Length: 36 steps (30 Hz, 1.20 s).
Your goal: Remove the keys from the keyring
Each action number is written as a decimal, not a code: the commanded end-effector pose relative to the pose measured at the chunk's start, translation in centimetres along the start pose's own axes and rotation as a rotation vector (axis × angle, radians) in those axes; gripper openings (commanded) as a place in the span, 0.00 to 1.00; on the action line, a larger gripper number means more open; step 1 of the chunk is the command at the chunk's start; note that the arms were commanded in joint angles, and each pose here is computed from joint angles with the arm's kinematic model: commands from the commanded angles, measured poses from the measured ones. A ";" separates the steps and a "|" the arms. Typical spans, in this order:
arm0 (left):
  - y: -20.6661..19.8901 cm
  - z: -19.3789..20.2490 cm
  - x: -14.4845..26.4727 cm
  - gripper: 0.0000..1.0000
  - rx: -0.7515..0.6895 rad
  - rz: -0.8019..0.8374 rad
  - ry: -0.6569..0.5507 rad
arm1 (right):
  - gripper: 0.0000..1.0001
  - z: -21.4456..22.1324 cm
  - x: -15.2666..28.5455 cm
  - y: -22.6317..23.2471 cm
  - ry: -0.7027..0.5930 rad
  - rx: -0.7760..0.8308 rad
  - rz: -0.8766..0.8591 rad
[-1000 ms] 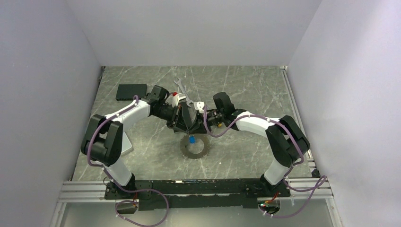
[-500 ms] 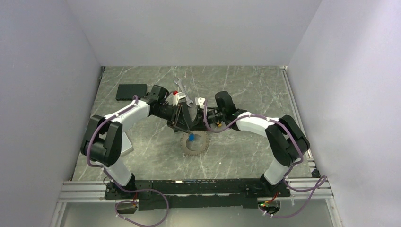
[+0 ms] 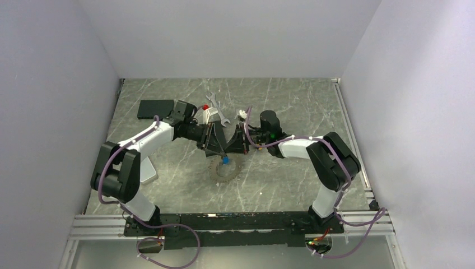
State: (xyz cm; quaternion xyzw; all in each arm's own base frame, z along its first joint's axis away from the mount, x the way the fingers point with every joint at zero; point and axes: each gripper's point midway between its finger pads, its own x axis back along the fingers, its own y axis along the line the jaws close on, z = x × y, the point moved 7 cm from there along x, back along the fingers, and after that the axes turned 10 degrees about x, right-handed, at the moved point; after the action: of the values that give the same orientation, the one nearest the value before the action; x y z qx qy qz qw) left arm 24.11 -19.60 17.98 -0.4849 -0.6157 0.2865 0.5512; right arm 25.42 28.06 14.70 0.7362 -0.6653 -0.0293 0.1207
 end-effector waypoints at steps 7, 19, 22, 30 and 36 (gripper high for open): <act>-0.9 0.5 0.2 0.22 -0.070 0.062 -0.001 | 0.00 -2.1 0.3 -0.6 -0.156 -0.094 0.004; -0.7 0.5 0.1 0.22 -0.071 0.068 -0.003 | 0.00 -2.0 0.7 -1.3 -0.250 -0.257 0.005; -0.7 0.5 0.2 0.20 -0.071 0.068 -0.004 | 0.00 -1.9 0.7 -1.3 -0.260 -0.283 -0.003; -0.4 0.3 0.2 0.03 -0.069 0.036 -0.006 | 0.00 -1.7 0.8 -1.5 -0.236 -0.217 0.018; -1.8 -0.6 1.2 0.37 -0.144 0.006 0.009 | 0.00 -1.4 1.7 -1.6 -0.184 -0.176 0.062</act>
State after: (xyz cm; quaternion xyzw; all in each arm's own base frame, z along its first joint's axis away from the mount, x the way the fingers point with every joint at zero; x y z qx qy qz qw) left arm 24.66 -19.27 17.84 -0.5021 -0.6332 0.2675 0.5248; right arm 26.14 27.33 13.42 0.7068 -0.6505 -0.1935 0.1996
